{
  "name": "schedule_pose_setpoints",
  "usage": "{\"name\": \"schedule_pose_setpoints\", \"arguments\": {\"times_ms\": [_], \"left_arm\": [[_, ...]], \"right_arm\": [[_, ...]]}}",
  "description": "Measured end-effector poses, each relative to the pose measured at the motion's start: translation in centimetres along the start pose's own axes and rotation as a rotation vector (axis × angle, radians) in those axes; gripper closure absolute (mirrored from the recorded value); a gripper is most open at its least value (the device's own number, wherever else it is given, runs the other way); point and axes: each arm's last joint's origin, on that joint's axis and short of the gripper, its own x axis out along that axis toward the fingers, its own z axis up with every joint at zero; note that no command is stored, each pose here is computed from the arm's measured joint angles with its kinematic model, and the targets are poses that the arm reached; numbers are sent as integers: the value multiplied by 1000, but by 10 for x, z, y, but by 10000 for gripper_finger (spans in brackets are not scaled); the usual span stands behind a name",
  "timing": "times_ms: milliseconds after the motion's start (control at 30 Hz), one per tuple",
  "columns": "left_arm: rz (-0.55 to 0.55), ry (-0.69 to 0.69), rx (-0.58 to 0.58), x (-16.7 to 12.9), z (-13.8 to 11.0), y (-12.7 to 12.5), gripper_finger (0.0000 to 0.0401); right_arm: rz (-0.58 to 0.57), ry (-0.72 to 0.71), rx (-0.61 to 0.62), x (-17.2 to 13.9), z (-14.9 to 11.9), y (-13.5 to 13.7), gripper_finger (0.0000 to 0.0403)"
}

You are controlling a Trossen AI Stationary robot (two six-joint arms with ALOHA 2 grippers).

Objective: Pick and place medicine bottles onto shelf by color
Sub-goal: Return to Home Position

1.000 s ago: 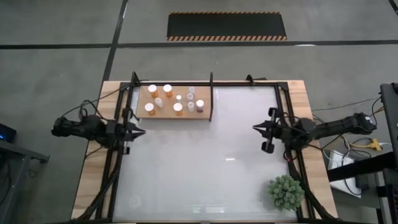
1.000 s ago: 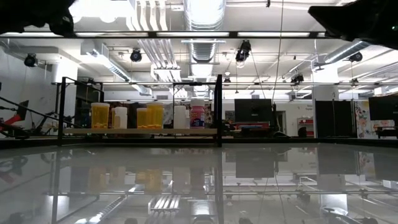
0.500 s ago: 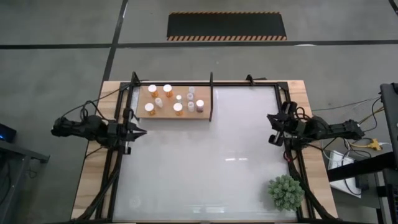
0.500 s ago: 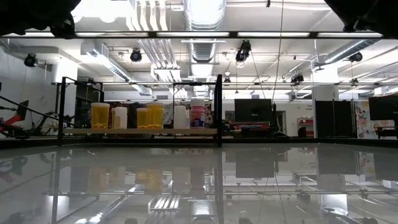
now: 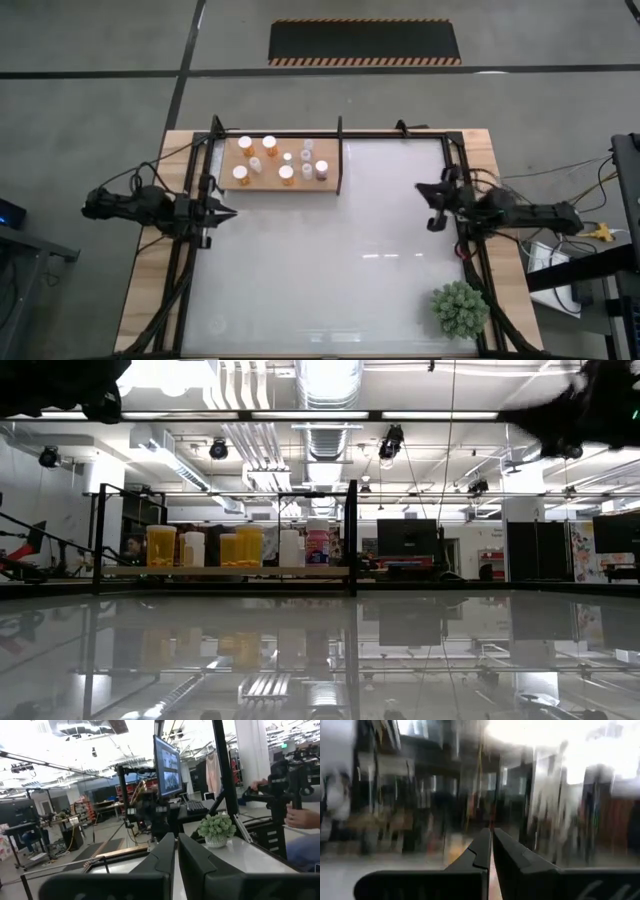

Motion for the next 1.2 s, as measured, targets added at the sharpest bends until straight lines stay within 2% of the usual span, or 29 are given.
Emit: {"name": "schedule_pose_setpoints", "arguments": {"times_ms": [33,100,267,467,667,1200], "left_arm": [[0,-1,0,0,0,0,396],[0,0,0,0,0,0,396],[0,1,0,0,0,0,396],[-1,2,1,0,0,0,396],[-1,6,1,1,-1,0,396],[-3,10,2,1,-1,0,396]], "right_arm": [[-5,78,23,0,-8,0,394],[-15,131,75,1,-14,-3,394],[90,292,104,-2,-31,-3,394],[106,294,53,-2,-32,-3,394],[96,295,96,-2,-32,-3,394],[78,358,83,0,-38,-4,394]]}}
